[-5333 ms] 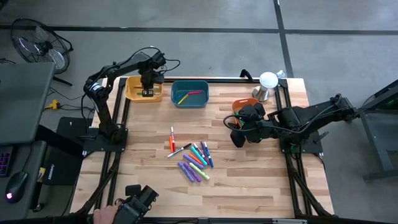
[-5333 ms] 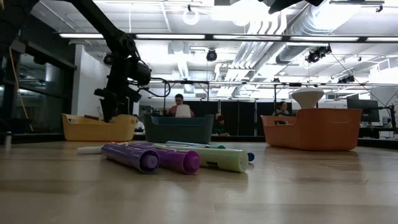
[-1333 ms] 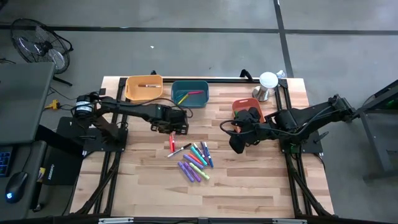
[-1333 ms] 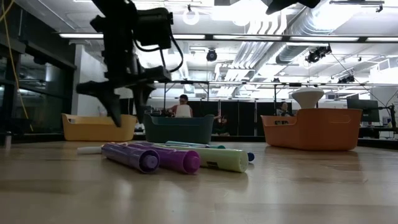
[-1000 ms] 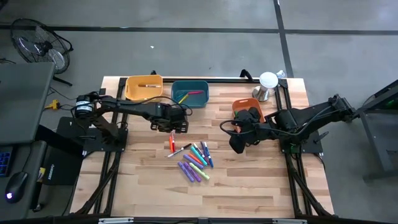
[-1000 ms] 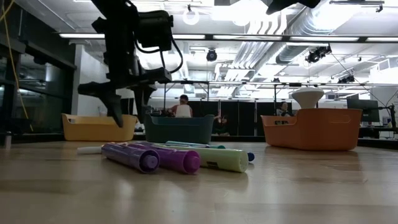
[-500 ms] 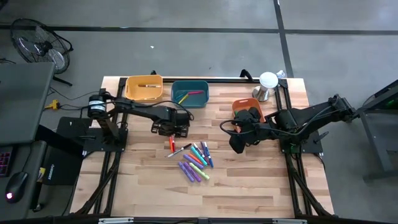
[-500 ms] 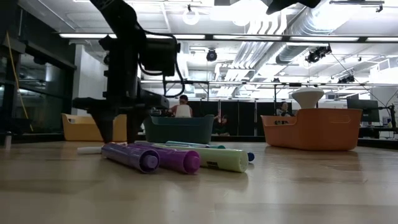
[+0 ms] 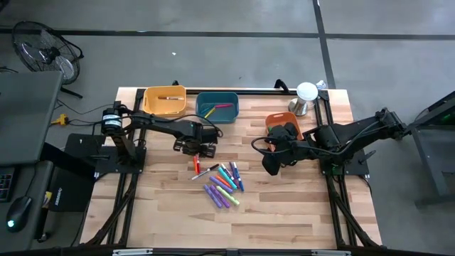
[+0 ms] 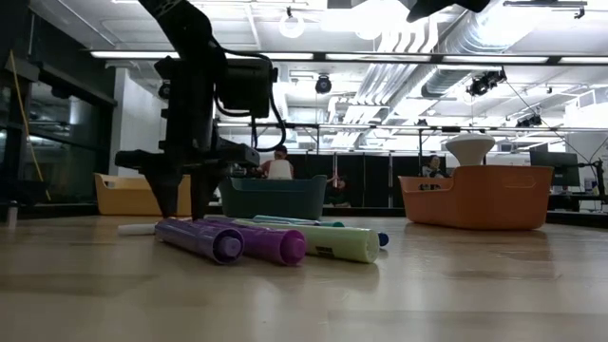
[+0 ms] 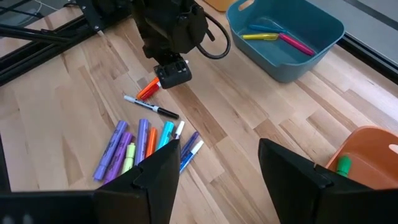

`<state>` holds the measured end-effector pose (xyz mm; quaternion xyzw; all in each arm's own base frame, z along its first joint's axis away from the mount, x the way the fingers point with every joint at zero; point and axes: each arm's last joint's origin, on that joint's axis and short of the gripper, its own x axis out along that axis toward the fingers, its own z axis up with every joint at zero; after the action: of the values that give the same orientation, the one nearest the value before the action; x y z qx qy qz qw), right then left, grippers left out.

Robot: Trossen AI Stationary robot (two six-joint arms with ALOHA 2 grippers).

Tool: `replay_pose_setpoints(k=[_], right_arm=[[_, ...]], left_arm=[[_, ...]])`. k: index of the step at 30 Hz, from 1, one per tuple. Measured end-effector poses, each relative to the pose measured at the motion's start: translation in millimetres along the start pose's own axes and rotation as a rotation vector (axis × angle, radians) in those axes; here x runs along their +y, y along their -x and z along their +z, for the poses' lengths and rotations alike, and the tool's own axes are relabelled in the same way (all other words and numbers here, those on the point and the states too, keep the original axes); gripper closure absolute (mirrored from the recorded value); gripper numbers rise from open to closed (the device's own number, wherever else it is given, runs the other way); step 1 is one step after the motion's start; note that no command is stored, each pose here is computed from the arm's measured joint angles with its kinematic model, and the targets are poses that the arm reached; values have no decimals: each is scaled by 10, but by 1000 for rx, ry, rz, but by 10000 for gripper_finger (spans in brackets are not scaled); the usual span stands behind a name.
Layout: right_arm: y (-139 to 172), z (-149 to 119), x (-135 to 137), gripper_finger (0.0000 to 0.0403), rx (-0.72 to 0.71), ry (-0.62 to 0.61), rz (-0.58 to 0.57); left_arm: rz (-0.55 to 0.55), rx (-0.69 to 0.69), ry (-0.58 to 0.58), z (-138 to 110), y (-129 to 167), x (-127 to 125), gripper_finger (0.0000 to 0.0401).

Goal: Pick & Place Markers
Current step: Put the red marker pen into the yellow bin

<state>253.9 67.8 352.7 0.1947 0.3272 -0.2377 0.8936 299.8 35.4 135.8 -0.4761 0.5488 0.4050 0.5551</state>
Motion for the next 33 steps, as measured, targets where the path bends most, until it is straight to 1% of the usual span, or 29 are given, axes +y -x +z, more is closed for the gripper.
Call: replay_pose_setpoints(k=[6, 14, 24, 31, 33], right_arm=[[0, 0, 0, 197, 0, -1, 0], [0, 0, 0, 197, 1, -19, 1], [0, -1, 1, 197, 4, -23, 3], [0, 0, 0, 198, 1, -34, 1], [0, 0, 0, 197, 1, -38, 1]], left_arm=[[-3, 0, -25, 0, -4, -4, 316], [-9, -1, -88, 2, -6, -9, 382], [-2, -7, -163, 3, 5, -16, 382], [3, -14, -256, 31, 145, -126, 383], [-18, -31, -290, 49, 202, -189, 383]])
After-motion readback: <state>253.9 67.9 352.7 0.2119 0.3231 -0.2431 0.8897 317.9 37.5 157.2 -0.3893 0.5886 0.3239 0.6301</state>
